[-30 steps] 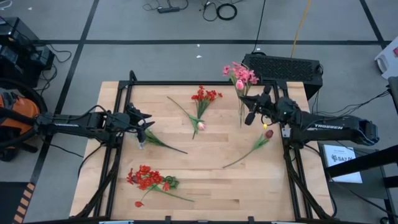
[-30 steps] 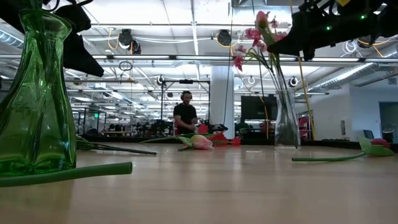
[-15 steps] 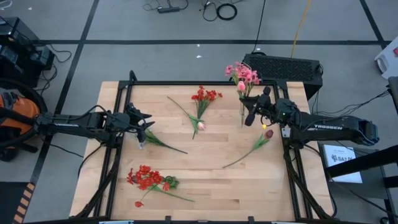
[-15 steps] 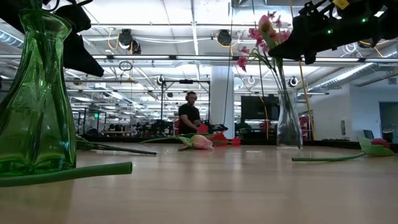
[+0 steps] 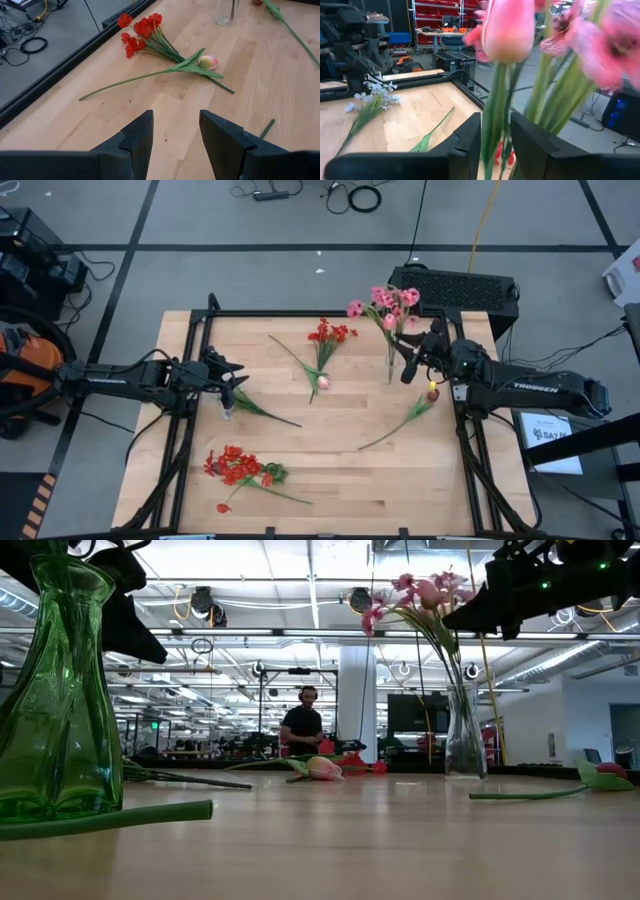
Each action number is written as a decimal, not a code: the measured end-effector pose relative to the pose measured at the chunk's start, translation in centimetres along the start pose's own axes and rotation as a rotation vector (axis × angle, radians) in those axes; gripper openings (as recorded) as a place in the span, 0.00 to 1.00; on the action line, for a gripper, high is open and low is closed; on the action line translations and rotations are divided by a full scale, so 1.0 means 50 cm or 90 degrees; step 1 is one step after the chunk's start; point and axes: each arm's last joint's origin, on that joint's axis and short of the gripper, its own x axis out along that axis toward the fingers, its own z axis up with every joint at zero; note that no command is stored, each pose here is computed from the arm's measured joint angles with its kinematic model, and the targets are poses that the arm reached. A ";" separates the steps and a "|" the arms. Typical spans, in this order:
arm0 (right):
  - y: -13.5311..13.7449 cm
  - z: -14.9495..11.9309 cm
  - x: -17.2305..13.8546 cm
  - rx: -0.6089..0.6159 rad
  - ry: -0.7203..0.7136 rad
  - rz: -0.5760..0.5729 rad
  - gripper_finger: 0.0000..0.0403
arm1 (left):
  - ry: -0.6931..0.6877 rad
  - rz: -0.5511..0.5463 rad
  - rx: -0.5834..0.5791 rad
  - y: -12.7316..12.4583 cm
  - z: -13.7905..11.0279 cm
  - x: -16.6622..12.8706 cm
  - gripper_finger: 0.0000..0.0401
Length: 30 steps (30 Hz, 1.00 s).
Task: Sort flowers into vase by color
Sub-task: Put the bottom pink flower into the transparent vase, then put the bottom dark red flower into the green vase
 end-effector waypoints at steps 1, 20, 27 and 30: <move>-0.001 0.001 -0.004 0.005 -0.002 0.000 0.24 | 0.000 0.000 0.000 0.000 0.000 0.000 0.42; -0.028 0.139 -0.091 0.026 0.076 0.011 0.24 | 0.000 0.001 0.001 0.000 0.000 0.000 0.42; -0.034 0.150 -0.109 0.138 0.135 -0.003 0.15 | 0.000 0.002 -0.073 0.000 0.000 0.000 0.42; -0.034 0.139 -0.112 0.207 0.171 -0.015 0.08 | 0.000 0.002 -0.096 0.000 0.000 0.000 0.42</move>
